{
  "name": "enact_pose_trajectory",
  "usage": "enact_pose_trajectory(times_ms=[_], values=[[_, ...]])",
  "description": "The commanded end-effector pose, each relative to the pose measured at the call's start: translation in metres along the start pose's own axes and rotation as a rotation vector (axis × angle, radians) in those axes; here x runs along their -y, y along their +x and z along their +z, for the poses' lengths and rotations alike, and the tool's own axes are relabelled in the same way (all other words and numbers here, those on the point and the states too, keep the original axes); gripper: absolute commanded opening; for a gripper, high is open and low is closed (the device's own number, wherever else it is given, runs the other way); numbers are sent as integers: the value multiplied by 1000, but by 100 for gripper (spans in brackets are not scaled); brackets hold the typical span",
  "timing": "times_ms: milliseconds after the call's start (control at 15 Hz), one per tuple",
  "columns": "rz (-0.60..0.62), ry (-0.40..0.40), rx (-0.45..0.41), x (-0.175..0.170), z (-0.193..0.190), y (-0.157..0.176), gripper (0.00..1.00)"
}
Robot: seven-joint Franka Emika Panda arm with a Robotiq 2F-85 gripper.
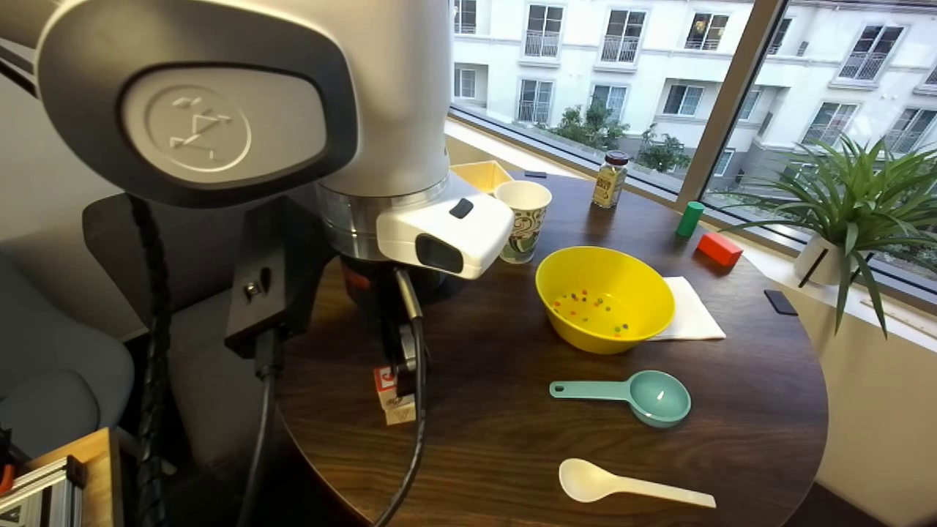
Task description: Stack the two blocks together.
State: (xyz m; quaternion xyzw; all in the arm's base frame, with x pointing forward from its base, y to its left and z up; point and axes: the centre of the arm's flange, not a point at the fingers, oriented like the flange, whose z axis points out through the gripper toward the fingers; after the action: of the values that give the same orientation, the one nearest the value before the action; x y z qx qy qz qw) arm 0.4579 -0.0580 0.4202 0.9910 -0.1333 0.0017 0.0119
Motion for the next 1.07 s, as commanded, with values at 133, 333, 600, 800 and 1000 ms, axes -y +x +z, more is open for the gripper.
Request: enact_pose_trajectory(times_ms=[133, 333, 600, 800, 1000], values=[[43, 29, 9, -2, 5, -4, 9], [47, 31, 13, -3, 5, -3, 9], [52, 31, 13, -5, 5, -3, 9], [49, 31, 21, -6, 5, -2, 58], [51, 35, 23, -7, 7, -1, 73]])
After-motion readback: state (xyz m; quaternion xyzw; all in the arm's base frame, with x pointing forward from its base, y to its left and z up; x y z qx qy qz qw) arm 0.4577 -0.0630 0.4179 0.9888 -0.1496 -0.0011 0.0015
